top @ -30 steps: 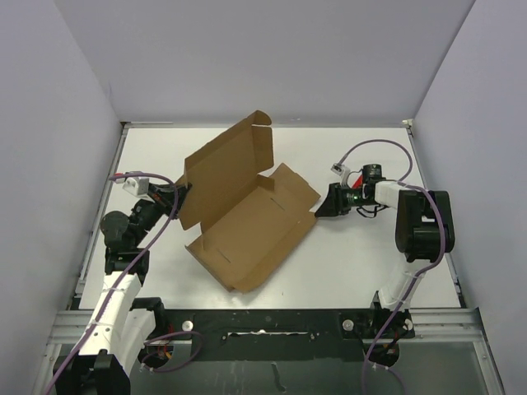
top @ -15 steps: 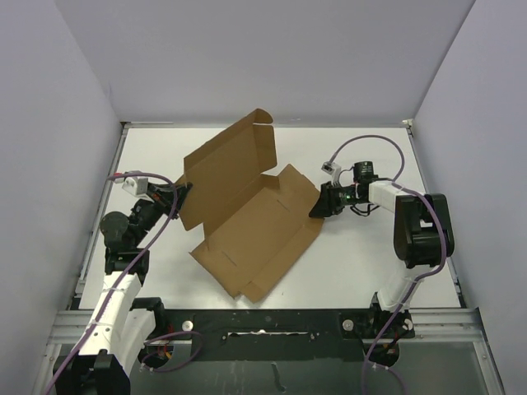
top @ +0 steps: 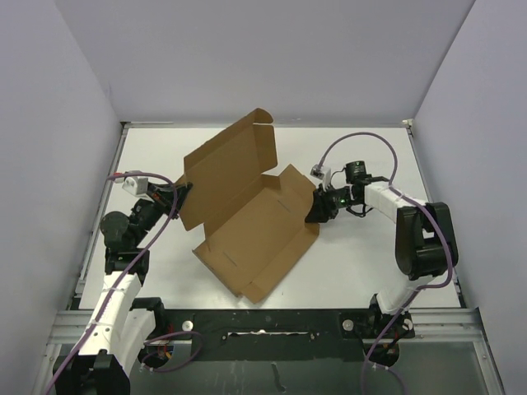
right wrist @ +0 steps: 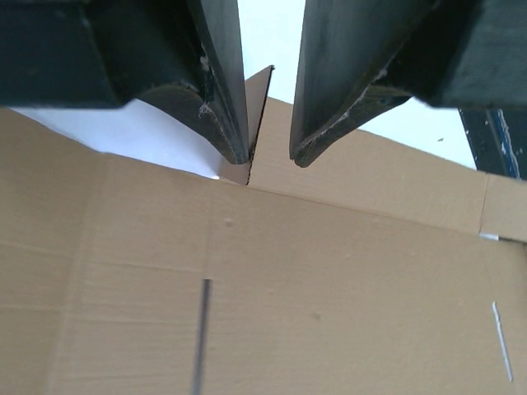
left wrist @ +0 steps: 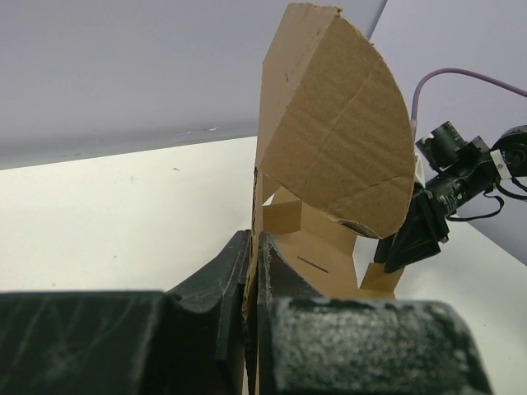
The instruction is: Fold the paper box
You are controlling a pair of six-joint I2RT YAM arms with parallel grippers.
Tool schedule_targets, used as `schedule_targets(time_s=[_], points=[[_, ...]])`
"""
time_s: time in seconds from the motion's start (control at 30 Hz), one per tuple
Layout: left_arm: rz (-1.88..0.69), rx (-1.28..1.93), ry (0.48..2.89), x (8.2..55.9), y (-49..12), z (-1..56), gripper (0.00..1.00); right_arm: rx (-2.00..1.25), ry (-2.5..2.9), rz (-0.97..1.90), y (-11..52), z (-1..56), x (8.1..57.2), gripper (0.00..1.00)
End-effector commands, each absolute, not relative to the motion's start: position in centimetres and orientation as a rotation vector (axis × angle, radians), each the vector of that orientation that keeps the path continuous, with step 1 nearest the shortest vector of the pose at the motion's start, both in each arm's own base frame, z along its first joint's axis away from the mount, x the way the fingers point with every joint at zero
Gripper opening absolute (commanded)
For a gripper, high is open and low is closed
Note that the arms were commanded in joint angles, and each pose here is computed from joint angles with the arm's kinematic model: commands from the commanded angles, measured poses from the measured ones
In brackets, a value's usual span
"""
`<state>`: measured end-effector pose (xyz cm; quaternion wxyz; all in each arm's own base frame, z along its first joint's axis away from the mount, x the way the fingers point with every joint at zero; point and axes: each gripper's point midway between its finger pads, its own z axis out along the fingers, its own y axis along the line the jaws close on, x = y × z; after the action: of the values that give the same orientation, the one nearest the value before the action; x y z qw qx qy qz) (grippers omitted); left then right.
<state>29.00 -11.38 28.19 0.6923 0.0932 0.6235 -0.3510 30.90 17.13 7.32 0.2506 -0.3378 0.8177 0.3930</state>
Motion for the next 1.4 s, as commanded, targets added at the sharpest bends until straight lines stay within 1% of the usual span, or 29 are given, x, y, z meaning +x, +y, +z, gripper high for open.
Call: schedule_targets(time_s=[0.0,0.17,0.33,0.6,0.7,0.77,0.9,1.07,1.27,1.37], points=[[-0.764,0.261,1.278,28.6,-11.6,32.3,0.00,-1.069,2.156,1.130,18.7,8.3,28.6,0.29],[-0.774,0.274,1.282,28.3,-11.9,32.0,0.00,-1.091,2.180,1.257,19.0,7.7,27.0,0.35],[-0.780,0.276,1.286,28.1,-12.0,31.7,0.00,-1.096,2.189,1.303,19.1,7.5,26.4,0.47],[-0.780,0.281,1.286,28.2,-12.0,31.9,0.00,-1.133,2.131,1.408,19.5,8.7,25.0,0.60],[-0.781,0.283,1.290,28.2,-12.1,31.8,0.00,-1.144,2.117,1.432,19.5,9.1,24.4,0.69],[-0.780,0.282,1.289,28.2,-12.0,31.8,0.00,-1.147,2.114,1.442,19.5,9.2,24.1,0.72],[-0.781,0.283,1.291,28.2,-12.1,31.7,0.00,-1.147,2.122,1.477,19.4,9.2,23.6,0.72],[-0.780,0.284,1.289,28.2,-12.1,31.8,0.00,-1.133,2.162,1.491,19.3,8.7,23.3,0.68],[-0.780,0.284,1.290,28.0,-12.1,31.6,0.00,-1.102,2.205,1.562,19.4,8.2,22.9,0.57],[-0.781,0.284,1.292,28.0,-12.1,31.5,0.00,-1.098,2.217,1.582,19.5,7.9,22.8,0.48]])
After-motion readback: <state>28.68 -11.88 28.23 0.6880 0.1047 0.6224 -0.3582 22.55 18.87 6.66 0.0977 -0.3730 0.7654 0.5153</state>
